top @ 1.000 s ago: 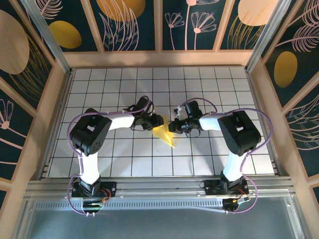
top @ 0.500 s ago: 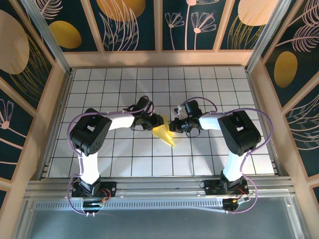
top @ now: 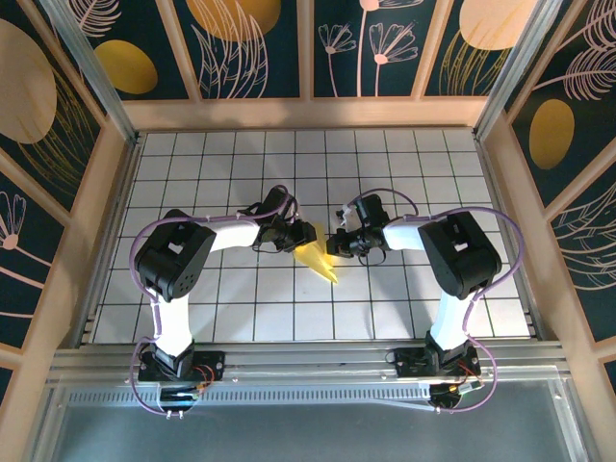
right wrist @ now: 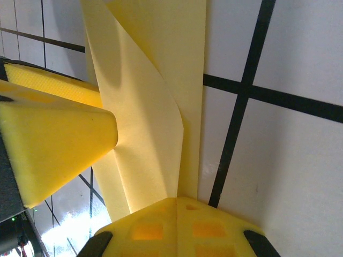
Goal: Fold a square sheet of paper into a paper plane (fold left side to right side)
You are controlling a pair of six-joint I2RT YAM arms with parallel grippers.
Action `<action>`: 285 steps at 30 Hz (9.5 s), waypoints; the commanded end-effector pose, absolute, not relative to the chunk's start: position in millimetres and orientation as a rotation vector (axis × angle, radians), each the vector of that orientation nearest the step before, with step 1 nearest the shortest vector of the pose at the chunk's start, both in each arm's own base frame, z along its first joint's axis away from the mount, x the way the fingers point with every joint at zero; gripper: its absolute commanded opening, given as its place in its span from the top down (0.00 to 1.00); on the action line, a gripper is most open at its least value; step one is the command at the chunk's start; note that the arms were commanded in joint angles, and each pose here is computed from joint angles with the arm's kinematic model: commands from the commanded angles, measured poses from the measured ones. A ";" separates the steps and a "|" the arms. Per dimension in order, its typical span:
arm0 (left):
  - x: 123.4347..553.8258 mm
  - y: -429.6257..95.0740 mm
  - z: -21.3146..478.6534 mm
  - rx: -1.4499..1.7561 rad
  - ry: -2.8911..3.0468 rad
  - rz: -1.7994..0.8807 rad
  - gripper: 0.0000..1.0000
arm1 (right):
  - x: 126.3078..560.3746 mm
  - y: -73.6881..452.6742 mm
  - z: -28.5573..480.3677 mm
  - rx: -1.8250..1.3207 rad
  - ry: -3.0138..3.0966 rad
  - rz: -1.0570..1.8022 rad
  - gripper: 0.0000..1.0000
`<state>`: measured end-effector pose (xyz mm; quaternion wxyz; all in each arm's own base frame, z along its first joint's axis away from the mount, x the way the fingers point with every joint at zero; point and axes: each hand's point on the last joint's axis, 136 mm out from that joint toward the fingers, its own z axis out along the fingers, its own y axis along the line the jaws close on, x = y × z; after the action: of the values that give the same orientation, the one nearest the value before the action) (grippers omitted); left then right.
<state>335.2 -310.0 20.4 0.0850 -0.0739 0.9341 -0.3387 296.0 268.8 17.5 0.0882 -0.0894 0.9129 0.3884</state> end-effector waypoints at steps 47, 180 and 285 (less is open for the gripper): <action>331.2 -308.7 -8.7 -0.161 2.837 -0.971 1.00 | 268.9 233.6 -37.8 -0.156 2.970 0.871 1.00; 319.5 -284.0 -37.3 -0.206 2.921 -0.780 1.00 | 216.7 274.4 23.1 -0.310 2.785 1.415 1.00; 324.4 -282.8 -33.1 -0.195 2.913 -0.751 1.00 | 224.4 260.8 -3.1 -0.173 2.899 1.235 1.00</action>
<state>336.4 -319.7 11.7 0.0867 -0.0345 0.9340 -0.3450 242.3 270.8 17.1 0.0258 -0.0678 0.9048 0.4196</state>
